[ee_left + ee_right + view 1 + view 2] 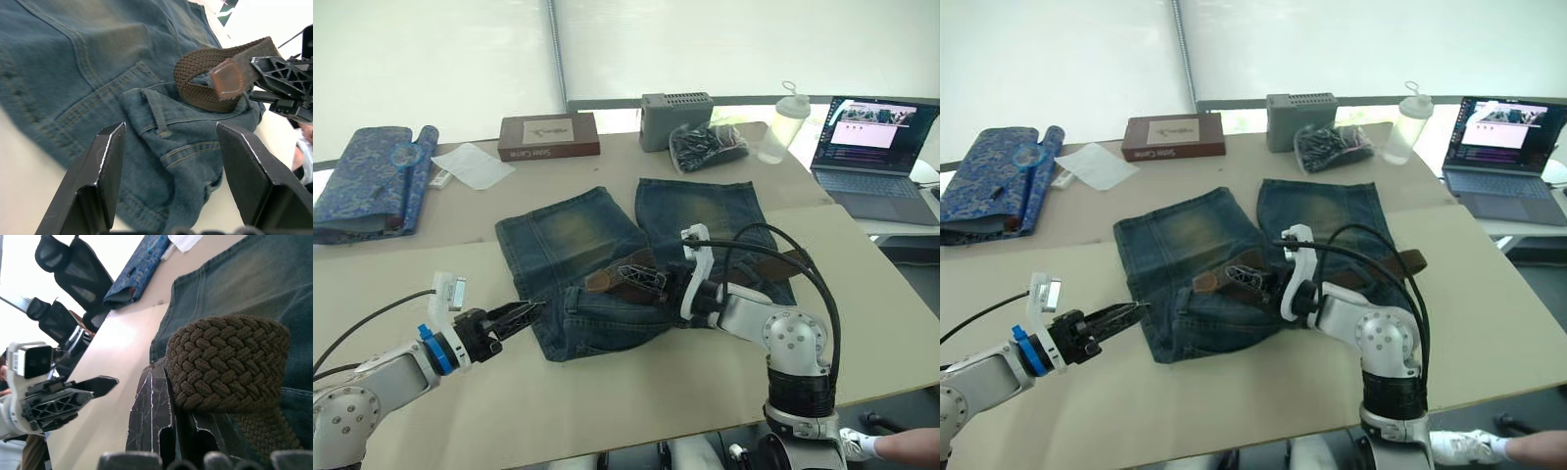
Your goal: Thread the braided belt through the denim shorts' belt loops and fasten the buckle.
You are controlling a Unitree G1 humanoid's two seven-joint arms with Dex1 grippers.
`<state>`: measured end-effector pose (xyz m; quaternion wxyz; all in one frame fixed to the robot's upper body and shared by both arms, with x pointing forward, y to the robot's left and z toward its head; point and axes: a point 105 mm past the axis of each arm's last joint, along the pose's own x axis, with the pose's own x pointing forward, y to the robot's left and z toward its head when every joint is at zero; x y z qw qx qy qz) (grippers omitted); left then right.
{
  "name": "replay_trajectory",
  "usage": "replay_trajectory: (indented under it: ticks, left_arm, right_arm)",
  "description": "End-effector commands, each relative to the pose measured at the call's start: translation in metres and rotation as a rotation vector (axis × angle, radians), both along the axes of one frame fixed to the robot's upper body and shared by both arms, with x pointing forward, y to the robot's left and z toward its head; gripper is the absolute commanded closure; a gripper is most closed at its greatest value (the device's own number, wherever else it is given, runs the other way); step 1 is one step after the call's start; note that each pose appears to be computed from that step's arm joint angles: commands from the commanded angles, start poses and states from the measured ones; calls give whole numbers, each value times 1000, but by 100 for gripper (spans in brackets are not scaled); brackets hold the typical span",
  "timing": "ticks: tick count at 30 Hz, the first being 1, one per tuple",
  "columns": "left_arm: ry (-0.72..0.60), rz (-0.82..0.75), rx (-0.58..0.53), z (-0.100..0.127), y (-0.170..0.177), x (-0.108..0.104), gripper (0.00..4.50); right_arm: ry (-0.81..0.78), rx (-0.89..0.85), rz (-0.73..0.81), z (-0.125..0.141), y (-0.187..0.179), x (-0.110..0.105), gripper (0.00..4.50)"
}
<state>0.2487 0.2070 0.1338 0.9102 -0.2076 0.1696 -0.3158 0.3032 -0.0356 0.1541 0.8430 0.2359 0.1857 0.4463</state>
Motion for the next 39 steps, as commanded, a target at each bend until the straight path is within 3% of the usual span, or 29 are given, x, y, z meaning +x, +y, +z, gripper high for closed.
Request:
replay_trajectory:
  ticks: [1,4,16,27,33,39]
  left_arm:
    - [-98,-21,81,8,-2,0,142]
    - [-147,-65,195,1,-5,-3,142]
    - [-388,-240,452,-8,-21,-10,142]
    - [-397,-250,516,-25,-7,-11,142]
    - [-344,-189,449,-34,-4,-10,142]
    - [-186,-60,158,-32,-4,-3,142]
  right_arm:
    - [-44,-61,10,0,3,1,450]
    - [-48,-113,-7,-4,5,7,450]
    - [32,-184,-79,-20,11,16,450]
    - [210,-144,-56,-33,39,13,450]
    - [262,-112,-39,-33,50,16,450]
    - [276,-66,46,-26,73,9,450]
